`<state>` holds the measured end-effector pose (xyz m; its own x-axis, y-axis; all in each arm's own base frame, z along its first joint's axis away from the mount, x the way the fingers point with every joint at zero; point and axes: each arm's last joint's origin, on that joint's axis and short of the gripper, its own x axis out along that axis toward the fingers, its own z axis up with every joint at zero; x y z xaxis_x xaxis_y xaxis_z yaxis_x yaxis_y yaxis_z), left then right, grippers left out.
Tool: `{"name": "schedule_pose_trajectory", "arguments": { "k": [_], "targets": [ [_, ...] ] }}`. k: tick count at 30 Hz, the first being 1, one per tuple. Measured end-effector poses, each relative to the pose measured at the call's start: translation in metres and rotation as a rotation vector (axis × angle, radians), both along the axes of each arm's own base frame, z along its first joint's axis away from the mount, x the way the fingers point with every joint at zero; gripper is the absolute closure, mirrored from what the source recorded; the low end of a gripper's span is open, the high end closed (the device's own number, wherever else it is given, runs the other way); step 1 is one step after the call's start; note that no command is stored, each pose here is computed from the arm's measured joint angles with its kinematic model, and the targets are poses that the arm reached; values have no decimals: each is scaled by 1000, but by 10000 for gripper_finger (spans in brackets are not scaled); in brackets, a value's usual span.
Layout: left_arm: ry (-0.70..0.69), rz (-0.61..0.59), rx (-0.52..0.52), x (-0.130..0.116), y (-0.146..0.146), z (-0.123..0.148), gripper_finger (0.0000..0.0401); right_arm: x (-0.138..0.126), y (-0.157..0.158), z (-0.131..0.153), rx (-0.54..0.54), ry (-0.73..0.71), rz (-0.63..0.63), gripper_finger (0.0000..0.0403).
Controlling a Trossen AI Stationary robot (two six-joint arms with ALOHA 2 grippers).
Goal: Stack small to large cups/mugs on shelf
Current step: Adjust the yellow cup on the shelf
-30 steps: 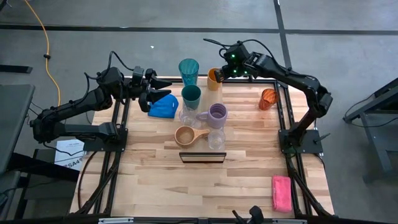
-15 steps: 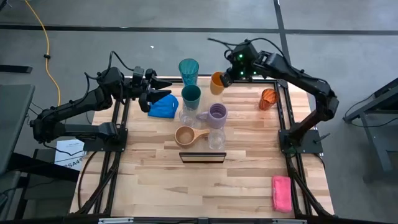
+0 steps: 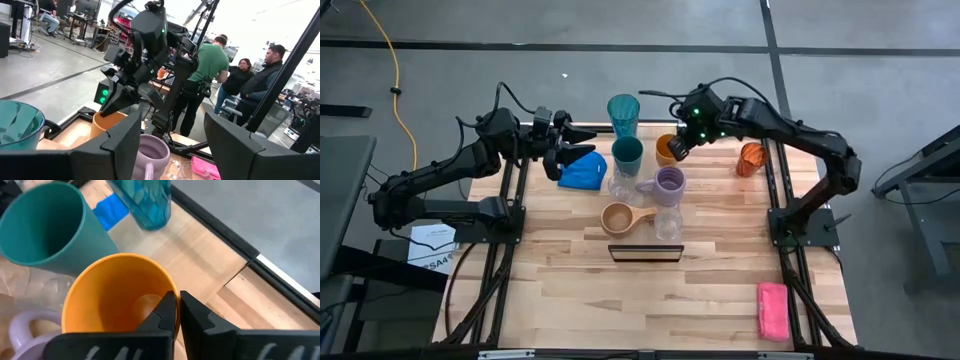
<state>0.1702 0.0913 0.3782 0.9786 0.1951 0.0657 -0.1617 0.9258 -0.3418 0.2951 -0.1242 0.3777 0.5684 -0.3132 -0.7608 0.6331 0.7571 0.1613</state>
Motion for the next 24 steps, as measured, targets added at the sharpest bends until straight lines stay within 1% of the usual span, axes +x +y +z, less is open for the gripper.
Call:
{"name": "schedule_pose_trajectory", "arguments": {
  "k": [5, 10, 14, 24],
  "targets": [
    [0, 0, -1, 0, 0, 0, 194, 7, 2, -6, 12, -2, -10, 403],
    [-1, 0, -1, 0, 0, 0, 194, 14, 1, -17, 28, 34, -7, 403],
    [-1, 0, -1, 0, 0, 0, 194, 16, 0, -17, 31, 12, -20, 403],
    [0, 0, -1, 0, 0, 0, 194, 17, 2, -17, 38, 9, -14, 403]
  ]
}}
